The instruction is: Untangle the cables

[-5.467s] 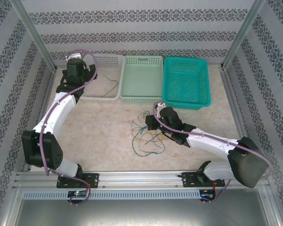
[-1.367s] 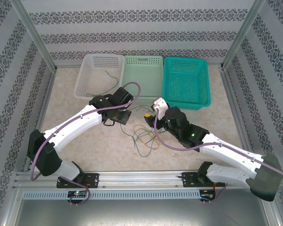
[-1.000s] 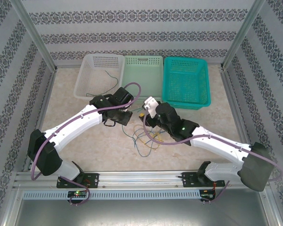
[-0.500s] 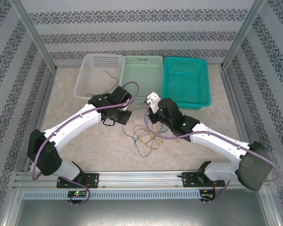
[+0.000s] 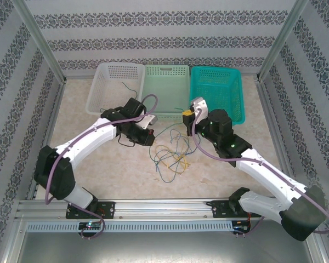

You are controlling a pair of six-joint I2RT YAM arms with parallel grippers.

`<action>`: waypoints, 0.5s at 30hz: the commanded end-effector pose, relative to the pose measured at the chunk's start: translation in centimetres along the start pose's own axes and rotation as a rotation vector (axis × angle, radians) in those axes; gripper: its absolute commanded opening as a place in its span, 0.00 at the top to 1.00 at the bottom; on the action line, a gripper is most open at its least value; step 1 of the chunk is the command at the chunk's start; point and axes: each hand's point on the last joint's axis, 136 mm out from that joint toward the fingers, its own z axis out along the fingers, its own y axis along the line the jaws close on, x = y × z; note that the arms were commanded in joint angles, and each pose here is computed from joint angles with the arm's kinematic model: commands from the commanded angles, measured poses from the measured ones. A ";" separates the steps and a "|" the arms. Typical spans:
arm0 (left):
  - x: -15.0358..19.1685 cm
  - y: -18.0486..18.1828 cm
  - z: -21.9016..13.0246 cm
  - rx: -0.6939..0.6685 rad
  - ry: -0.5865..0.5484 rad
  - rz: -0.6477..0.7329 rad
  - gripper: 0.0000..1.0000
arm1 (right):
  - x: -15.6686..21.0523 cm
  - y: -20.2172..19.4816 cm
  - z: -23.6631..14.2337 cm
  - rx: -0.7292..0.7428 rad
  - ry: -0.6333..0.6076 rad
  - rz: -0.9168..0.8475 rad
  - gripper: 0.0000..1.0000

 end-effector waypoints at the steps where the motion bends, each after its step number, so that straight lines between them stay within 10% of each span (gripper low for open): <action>1: 0.9 -1.6 1.0 0.168 0.067 0.000 1.00 | -2.2 -1.1 -1.5 0.002 -0.113 0.094 1.00; 12: 0.1 -3.2 0.2 0.251 0.028 0.031 1.00 | -3.3 -5.4 -3.8 0.112 -0.275 0.387 1.00; 15: -0.1 -2.6 0.1 0.205 0.019 0.021 1.00 | -3.4 -5.3 -3.0 0.107 -0.245 0.398 0.76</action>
